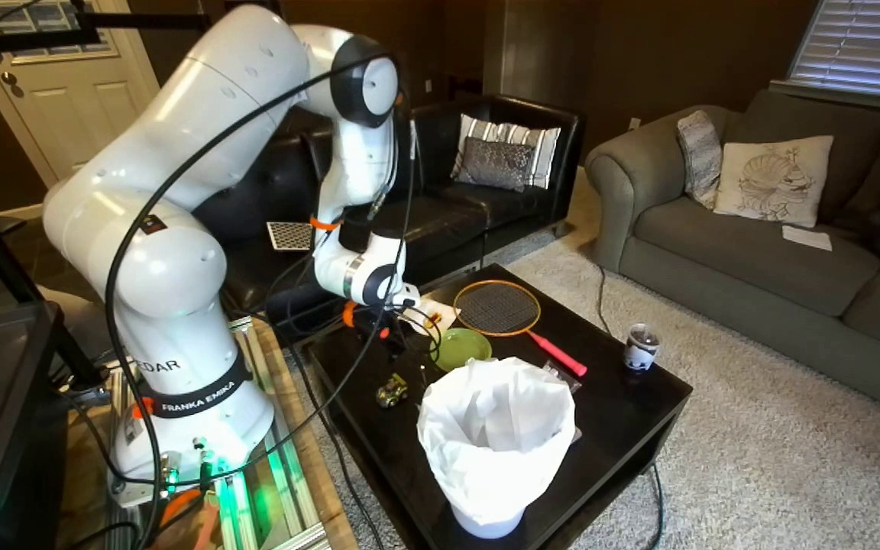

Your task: Turn the car to the left

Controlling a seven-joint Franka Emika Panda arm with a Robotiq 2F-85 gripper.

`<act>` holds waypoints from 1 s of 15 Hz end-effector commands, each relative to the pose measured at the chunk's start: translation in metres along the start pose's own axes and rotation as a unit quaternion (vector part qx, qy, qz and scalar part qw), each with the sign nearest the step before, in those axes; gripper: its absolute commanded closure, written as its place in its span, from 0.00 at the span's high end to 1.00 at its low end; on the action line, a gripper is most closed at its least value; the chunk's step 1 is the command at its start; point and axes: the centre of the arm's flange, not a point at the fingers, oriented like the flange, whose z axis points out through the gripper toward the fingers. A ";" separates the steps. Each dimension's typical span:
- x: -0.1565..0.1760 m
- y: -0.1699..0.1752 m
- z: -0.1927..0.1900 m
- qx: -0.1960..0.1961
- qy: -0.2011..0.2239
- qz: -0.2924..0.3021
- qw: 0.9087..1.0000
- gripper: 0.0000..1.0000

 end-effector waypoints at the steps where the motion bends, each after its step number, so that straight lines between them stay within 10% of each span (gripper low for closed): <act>1: 0.017 0.005 0.035 0.013 0.012 0.017 1.000 1.00; 15: 0.013 0.032 0.080 0.001 0.001 0.069 0.998 1.00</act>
